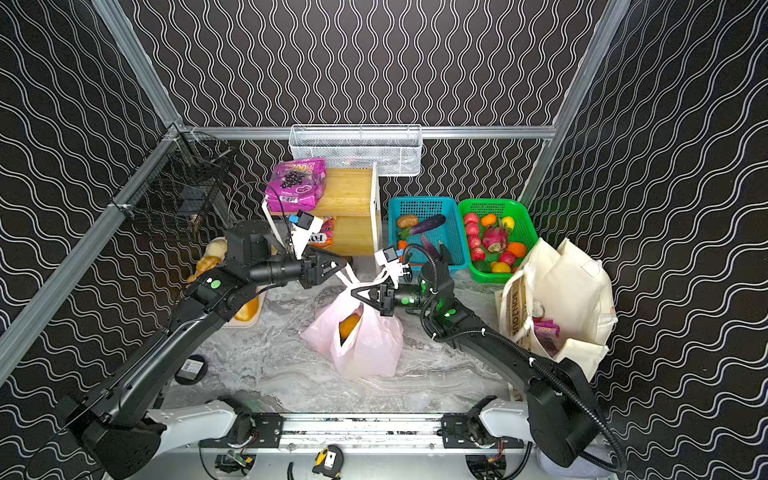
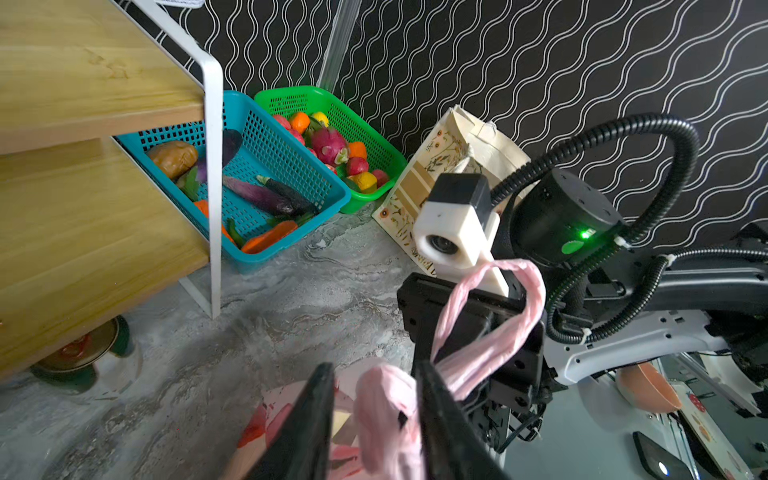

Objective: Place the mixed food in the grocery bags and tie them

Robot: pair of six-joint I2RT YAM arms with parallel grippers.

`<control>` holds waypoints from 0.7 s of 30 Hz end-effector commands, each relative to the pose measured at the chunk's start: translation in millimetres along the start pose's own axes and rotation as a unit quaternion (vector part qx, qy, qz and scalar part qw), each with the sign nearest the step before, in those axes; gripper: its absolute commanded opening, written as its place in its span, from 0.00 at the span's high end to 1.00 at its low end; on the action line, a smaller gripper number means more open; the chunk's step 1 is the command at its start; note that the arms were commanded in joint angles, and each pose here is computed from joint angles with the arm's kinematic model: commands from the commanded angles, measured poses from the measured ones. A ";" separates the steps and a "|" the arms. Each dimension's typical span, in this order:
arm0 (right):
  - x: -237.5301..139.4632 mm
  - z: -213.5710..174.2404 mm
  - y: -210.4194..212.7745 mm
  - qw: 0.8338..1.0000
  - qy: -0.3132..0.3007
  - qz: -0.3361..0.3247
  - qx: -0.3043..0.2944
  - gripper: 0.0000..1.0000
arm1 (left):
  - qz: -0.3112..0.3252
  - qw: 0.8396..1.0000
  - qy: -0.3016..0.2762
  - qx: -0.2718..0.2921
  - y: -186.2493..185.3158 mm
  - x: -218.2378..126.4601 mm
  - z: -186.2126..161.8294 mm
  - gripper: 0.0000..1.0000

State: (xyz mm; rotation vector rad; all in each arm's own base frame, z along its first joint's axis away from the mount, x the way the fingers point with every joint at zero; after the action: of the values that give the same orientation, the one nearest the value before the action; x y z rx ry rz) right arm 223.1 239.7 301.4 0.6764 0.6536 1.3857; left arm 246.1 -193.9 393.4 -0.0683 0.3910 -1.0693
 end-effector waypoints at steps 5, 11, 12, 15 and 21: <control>-7.7 9.9 -17.6 0.996 -0.040 -0.070 0.042 1.00 | -0.003 0.999 -0.031 0.009 -6.9 -10.2 7.0 1.00; -18.8 15.0 -27.3 0.990 -0.076 -0.076 0.093 1.00 | -0.023 1.000 0.006 -0.008 -10.0 -10.9 -16.6 1.00; -18.4 15.9 -26.2 0.990 -0.075 -0.072 0.094 1.00 | -0.036 0.999 0.003 -0.019 -10.4 -8.7 -20.0 1.00; -18.0 19.9 -25.8 0.988 -0.078 -0.081 0.109 0.99 | -0.075 0.996 0.001 -0.049 -14.4 -5.0 -30.4 1.00; -19.9 26.9 -27.4 0.982 -0.094 -0.101 0.132 0.95 | -0.102 0.990 -0.003 -0.096 -19.2 -3.5 -42.8 1.00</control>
State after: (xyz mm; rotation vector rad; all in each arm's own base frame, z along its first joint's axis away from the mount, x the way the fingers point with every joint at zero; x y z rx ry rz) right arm 249.3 221.3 299.6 0.8579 0.7423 1.1529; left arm 220.1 -189.6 352.5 -0.2026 0.4986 -1.1515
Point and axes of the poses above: each gripper's point midway between its finger pads, its own x axis out along the fingers, its own y axis along the line the jaws close on, z = x × y, the point moved 8 cm from there along -x, back along the fingers, and after that the axes turned 11 degrees about x, right-handed, at the moved point
